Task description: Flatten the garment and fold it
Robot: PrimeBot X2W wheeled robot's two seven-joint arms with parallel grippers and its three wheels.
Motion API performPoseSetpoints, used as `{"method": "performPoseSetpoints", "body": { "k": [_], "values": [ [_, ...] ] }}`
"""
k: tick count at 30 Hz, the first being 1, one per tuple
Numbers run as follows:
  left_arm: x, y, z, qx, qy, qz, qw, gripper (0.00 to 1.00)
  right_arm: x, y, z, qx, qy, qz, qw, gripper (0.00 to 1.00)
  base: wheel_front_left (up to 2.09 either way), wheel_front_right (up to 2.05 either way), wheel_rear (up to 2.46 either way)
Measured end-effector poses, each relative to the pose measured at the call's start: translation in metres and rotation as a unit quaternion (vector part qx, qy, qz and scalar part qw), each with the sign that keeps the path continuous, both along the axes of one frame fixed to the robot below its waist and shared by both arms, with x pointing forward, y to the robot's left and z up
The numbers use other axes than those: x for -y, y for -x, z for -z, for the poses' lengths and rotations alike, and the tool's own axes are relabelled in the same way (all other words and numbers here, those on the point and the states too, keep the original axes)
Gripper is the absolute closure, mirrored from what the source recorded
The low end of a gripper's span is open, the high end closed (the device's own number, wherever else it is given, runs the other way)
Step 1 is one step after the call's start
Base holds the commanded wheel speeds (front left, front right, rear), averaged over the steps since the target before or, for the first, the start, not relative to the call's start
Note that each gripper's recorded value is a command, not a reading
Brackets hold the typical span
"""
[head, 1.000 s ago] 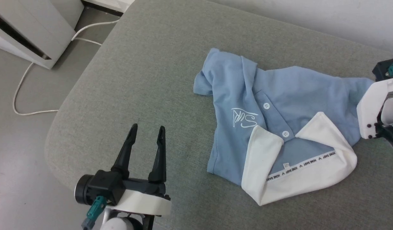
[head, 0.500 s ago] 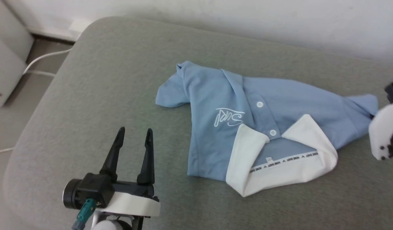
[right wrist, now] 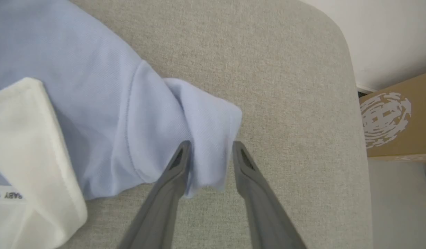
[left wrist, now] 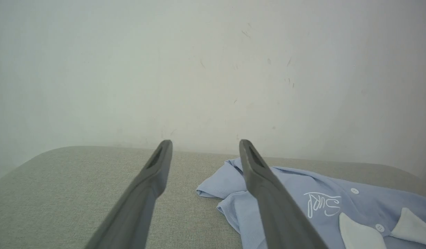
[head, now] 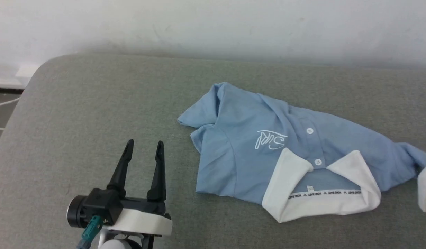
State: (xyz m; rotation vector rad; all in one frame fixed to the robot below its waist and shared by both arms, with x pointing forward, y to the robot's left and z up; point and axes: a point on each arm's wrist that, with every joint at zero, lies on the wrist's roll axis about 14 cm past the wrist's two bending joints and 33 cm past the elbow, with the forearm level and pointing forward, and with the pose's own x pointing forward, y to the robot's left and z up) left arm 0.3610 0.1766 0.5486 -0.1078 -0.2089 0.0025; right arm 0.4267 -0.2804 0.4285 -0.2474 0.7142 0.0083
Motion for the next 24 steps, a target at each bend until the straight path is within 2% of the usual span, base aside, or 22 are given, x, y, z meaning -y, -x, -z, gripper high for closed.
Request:
{"method": "performPoseSetpoints", "body": {
  "k": [4,7,11,14,16,18,20,24],
  "values": [
    [0.007,-0.002,0.003,-0.004,0.015,0.014,1.0,0.0,-0.022,-0.007,-0.023,0.084,-0.032,-0.02,0.996,0.0,0.0,0.0,0.0],
    [0.011,-0.002,0.011,-0.017,0.025,0.024,0.999,0.0,-0.043,-0.014,-0.052,0.166,-0.057,-0.044,0.983,0.0,0.0,0.0,0.0],
    [0.021,-0.002,0.036,-0.055,0.049,0.043,0.996,0.0,-0.063,-0.012,-0.092,0.282,-0.111,-0.049,0.952,0.0,0.0,0.0,0.0],
    [0.031,-0.004,0.059,-0.105,0.052,0.062,0.991,0.0,-0.071,-0.001,-0.114,0.361,-0.147,-0.035,0.92,0.0,0.0,0.0,0.0],
    [0.038,-0.007,0.074,-0.148,0.046,0.077,0.985,0.0,-0.074,0.009,-0.123,0.4,-0.166,-0.018,0.901,0.0,0.0,0.0,0.0],
    [0.046,-0.014,0.084,-0.187,0.033,0.099,0.977,0.0,-0.074,0.018,-0.125,0.423,-0.176,0.0,0.889,0.0,0.0,0.0,0.0],
    [0.053,-0.022,0.092,-0.226,0.017,0.118,0.967,0.0,-0.075,0.025,-0.124,0.432,-0.175,0.005,0.885,0.0,0.0,0.0,0.0],
    [0.064,-0.036,0.11,-0.312,-0.017,0.146,0.939,0.0,-0.079,0.029,-0.117,0.425,-0.17,0.003,0.889,0.0,0.0,0.0,0.0]
  ]
}}
